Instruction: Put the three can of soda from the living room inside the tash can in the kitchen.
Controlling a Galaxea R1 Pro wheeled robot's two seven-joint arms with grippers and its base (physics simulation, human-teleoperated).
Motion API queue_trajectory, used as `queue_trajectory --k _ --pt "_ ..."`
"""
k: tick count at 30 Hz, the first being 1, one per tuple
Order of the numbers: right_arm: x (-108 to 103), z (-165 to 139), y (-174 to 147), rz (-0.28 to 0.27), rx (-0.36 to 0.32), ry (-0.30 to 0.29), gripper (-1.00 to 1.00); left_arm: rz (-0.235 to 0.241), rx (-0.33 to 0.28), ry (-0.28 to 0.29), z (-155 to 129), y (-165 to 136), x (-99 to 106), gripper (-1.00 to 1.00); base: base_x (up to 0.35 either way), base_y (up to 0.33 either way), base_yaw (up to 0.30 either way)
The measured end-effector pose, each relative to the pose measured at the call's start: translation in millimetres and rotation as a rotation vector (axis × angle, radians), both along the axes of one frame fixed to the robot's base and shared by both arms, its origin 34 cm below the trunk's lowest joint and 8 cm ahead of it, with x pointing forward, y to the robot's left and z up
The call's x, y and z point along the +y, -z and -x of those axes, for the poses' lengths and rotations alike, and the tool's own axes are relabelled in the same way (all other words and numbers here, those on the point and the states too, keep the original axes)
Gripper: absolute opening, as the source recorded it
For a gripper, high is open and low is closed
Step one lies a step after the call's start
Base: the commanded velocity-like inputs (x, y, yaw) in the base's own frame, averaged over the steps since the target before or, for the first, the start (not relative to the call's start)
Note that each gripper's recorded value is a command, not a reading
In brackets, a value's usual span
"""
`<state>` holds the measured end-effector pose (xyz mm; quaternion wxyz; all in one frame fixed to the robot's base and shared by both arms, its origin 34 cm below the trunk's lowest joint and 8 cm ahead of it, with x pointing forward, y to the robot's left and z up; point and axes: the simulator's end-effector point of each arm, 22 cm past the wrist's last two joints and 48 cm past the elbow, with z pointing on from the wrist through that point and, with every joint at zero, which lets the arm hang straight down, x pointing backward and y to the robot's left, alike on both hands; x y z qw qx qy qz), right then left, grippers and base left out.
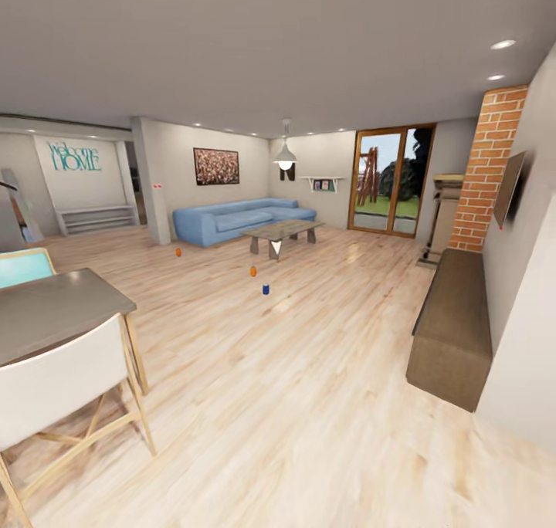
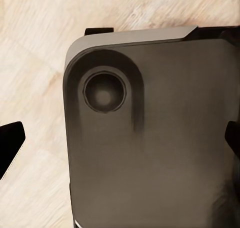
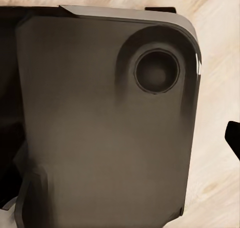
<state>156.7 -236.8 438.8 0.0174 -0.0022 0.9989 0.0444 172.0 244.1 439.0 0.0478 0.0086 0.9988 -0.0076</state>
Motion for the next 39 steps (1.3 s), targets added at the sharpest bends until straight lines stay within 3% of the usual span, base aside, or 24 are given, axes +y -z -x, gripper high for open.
queue_trajectory --k 20,39 --pt "2 -8 0 -0.001 -0.021 -0.004 1.0 -0.001 -0.033 0.0 -11 -1 0 1.0 0.0 -0.027 -0.26" --pt "1 -15 -1 0.0 -0.04 -0.005 1.0 0.001 -0.058 0.001 -19 -2 -3 1.0 0.0 -0.271 -0.259"
